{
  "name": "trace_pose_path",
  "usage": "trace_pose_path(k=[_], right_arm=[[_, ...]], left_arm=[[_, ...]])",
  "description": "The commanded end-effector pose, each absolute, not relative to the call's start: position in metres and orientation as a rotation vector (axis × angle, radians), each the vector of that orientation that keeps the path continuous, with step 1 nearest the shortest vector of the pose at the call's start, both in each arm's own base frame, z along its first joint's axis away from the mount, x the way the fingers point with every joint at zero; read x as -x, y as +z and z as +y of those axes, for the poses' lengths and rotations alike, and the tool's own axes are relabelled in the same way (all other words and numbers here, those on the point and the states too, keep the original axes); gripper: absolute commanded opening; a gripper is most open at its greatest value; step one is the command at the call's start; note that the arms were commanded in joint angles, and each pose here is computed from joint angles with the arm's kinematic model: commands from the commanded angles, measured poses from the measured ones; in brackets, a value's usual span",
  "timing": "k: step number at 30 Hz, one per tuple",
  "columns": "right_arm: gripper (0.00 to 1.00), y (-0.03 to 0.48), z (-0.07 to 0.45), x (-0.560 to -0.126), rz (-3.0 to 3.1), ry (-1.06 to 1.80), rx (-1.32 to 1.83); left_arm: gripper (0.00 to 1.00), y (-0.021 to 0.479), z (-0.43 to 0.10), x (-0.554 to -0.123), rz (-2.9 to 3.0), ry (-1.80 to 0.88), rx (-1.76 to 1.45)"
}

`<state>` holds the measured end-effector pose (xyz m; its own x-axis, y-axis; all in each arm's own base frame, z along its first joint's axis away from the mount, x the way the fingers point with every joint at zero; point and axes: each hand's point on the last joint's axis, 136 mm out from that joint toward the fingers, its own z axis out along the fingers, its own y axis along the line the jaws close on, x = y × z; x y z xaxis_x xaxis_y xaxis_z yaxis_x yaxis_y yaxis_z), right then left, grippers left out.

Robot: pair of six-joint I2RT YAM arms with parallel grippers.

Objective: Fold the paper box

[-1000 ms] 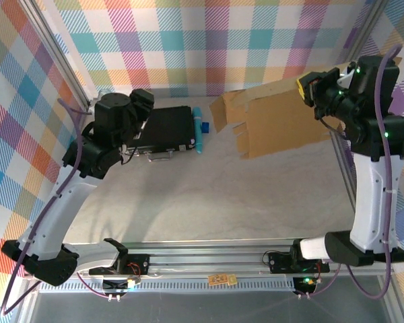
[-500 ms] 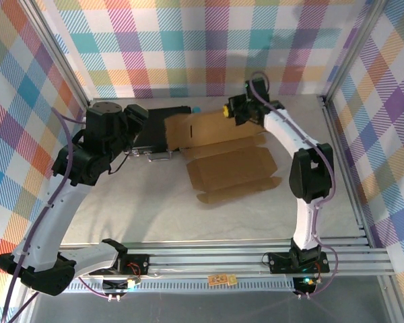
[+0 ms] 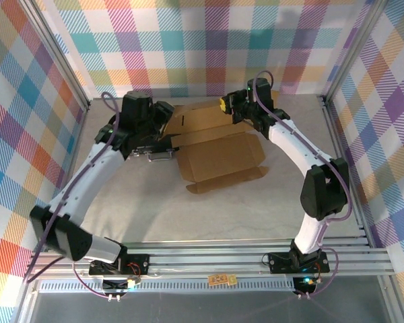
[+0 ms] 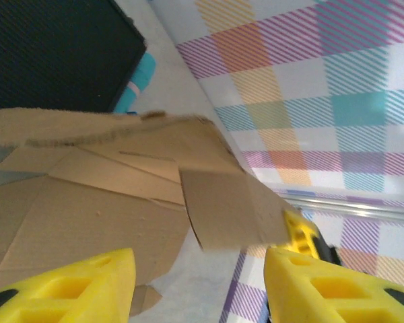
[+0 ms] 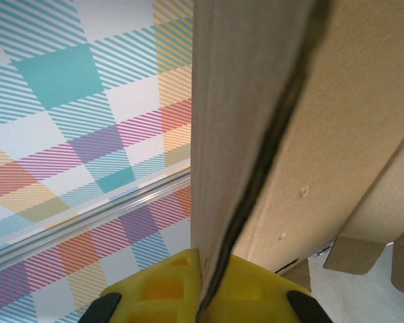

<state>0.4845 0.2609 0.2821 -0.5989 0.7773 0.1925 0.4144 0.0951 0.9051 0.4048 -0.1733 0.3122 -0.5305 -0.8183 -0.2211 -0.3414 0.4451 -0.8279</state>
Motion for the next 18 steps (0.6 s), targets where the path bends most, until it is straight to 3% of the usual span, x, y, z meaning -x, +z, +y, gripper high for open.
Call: trace_pose_path(k=[1,10,18], right_arm=[[0.00,0.291,0.256,-0.482,2.011,1.520,-1.171],[0.00,0.281,0.253,-0.479,2.033,1.481,-1.182],[0.00,0.281,0.253,-0.480,2.027,1.484,-1.200]], left_arm=[[0.52,0.333,-0.183,-0.427,2.019,-1.103,0.922],[0.53,0.354,-0.173,-0.407,2.049,-1.048,1.008],[0.53,0.338,-0.216,-0.436,2.145,-1.179,0.929]])
